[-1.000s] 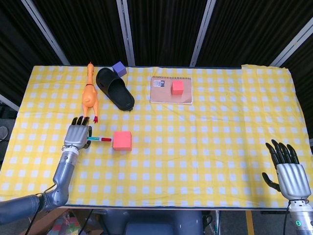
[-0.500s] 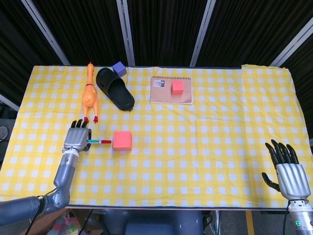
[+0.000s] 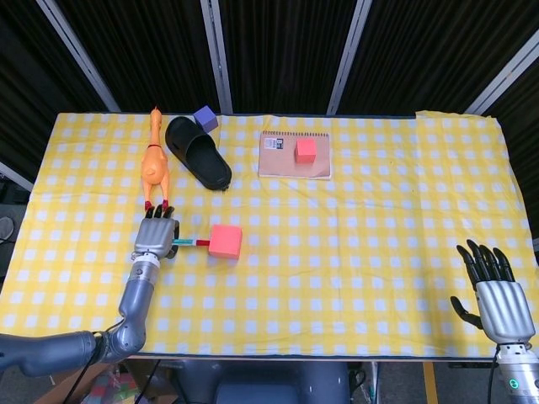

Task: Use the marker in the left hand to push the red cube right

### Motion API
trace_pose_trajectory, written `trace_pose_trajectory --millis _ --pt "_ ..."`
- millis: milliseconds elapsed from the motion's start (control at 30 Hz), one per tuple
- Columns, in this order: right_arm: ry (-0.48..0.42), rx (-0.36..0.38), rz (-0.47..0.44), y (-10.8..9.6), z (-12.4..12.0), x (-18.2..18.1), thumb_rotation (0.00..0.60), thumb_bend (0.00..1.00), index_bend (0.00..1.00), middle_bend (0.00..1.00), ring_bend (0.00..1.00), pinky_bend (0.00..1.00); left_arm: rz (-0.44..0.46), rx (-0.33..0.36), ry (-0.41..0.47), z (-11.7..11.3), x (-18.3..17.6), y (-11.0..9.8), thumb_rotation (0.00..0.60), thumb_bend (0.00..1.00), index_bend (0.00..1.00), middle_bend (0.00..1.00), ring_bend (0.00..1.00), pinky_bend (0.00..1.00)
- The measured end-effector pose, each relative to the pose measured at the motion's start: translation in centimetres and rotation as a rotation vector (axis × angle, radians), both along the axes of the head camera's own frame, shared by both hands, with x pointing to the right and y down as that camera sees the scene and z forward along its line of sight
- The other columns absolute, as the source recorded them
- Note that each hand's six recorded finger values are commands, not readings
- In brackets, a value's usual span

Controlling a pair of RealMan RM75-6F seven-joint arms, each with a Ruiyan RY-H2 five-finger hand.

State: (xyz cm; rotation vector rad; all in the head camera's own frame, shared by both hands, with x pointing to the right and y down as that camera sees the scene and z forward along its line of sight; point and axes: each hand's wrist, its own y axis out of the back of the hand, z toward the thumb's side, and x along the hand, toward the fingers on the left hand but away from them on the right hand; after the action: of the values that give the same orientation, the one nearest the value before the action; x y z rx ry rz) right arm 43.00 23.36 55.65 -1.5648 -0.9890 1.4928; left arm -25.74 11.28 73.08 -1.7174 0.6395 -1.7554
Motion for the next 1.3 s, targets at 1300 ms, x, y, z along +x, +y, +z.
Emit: trace_pose_trajectory --millis 1300 --pt "-0.022 -0.001 0.018 -0.1 -0.1 0.1 0.6 0.35 0.0 0.0 0.0 0.0 0.045 -0.008 0.042 -0.6 7.8 -0.1 0.6 0.48 0.6 0.09 0.0 0.0"
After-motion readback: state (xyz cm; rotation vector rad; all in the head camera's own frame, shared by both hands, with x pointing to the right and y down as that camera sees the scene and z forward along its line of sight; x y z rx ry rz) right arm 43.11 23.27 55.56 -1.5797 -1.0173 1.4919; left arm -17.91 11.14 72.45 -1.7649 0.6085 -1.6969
